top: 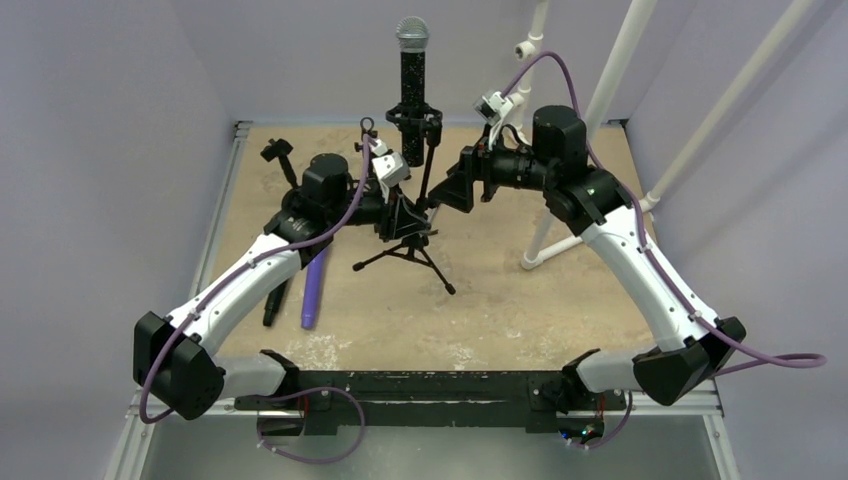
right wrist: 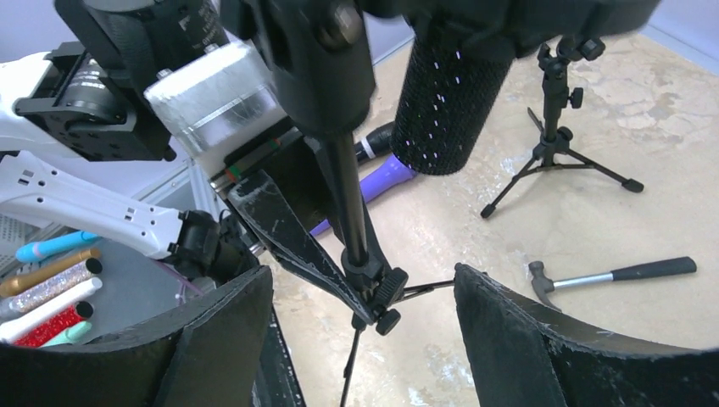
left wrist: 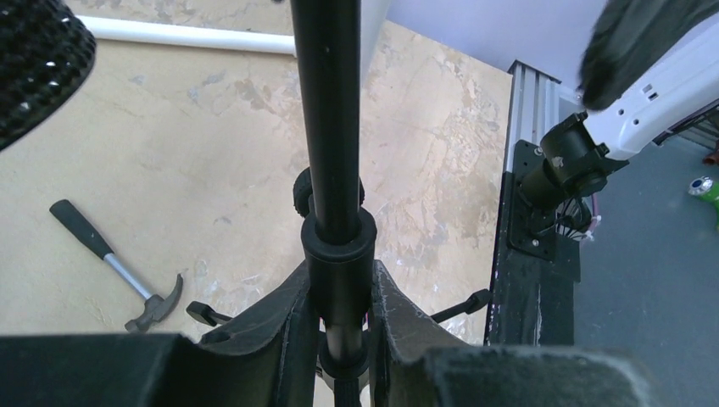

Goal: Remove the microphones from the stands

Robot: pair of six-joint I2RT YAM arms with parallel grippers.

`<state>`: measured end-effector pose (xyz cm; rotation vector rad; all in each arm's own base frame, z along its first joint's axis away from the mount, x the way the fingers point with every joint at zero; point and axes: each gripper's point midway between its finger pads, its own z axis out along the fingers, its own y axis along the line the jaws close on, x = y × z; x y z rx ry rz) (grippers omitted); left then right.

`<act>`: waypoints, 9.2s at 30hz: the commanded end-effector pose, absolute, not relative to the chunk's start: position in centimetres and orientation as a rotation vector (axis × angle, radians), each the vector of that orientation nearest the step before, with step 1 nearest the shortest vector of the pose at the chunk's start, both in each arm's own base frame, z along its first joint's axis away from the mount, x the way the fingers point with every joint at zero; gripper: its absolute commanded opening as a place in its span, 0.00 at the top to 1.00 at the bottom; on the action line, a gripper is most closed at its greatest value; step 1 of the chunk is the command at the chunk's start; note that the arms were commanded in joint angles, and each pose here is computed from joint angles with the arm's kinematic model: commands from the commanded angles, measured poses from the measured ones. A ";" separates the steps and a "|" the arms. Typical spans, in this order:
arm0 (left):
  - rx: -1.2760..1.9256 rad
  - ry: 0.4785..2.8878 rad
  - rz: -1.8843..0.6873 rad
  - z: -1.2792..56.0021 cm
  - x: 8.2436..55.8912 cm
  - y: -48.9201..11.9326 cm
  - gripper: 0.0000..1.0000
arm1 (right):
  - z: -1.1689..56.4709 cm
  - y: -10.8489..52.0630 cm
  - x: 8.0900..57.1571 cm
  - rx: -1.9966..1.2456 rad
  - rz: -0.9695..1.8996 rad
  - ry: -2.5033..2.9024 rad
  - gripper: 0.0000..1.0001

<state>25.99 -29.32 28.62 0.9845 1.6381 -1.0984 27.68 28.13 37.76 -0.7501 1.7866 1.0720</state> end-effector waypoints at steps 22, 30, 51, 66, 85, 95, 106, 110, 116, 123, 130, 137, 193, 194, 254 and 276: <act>1.061 1.536 -0.867 27.4 26.8 -28.8 1.00 | 39.7 30.2 30.5 -0.733 1.064 1.721 0.61; 1.063 1.549 -0.843 26.9 27.1 -28.9 1.00 | 38.8 30.4 30.5 -0.715 1.067 1.739 0.94; 1.109 1.579 -0.801 29.1 23.9 -24.2 0.19 | 36.6 29.5 27.6 -0.997 0.933 1.631 1.00; 0.717 1.468 -0.986 38.2 27.0 -20.5 0.17 | 34.4 30.1 24.6 -1.253 0.998 1.466 1.00; 0.627 1.382 -1.210 39.5 29.9 -22.7 0.16 | 33.7 30.8 23.3 -1.326 1.067 1.394 1.00; 0.614 1.426 -1.272 37.8 29.8 -23.2 0.42 | 34.2 31.1 23.7 -1.321 1.064 1.383 1.00; 0.677 1.387 -1.278 38.7 28.6 -23.3 1.00 | 31.5 30.8 24.3 -1.337 1.001 1.414 1.00; 0.702 1.375 -1.251 38.7 28.2 -23.2 1.00 | 29.9 30.4 24.5 -1.347 0.968 1.431 1.00; 0.813 1.348 -1.200 39.0 26.5 -24.0 1.00 | 28.2 30.2 24.8 -1.351 0.933 1.438 0.89; 0.942 1.334 -1.144 37.5 24.5 -24.9 1.00 | 26.3 29.0 24.5 -1.351 0.876 1.491 0.66; 0.977 1.329 -1.118 37.2 23.9 -24.9 1.00 | 26.3 27.2 23.0 -1.403 0.825 1.550 0.04; 0.985 1.323 -1.103 37.4 23.6 -24.8 1.00 | 27.2 24.7 20.3 -1.496 0.777 1.575 0.01; 1.079 1.335 -1.034 36.6 23.2 -25.2 1.00 | 28.5 31.1 27.1 -1.264 0.729 1.948 0.46; 1.079 1.336 -1.034 36.6 23.2 -25.2 1.00 | 28.2 31.0 27.4 -1.264 0.692 1.956 0.48; 0.773 1.618 -0.664 41.7 23.8 -15.5 1.00 | 25.9 27.7 25.9 -1.194 0.525 1.953 1.00; 0.401 2.561 -0.713 14.7 28.2 -13.5 0.95 | 26.7 27.2 25.7 -1.168 0.575 1.936 1.00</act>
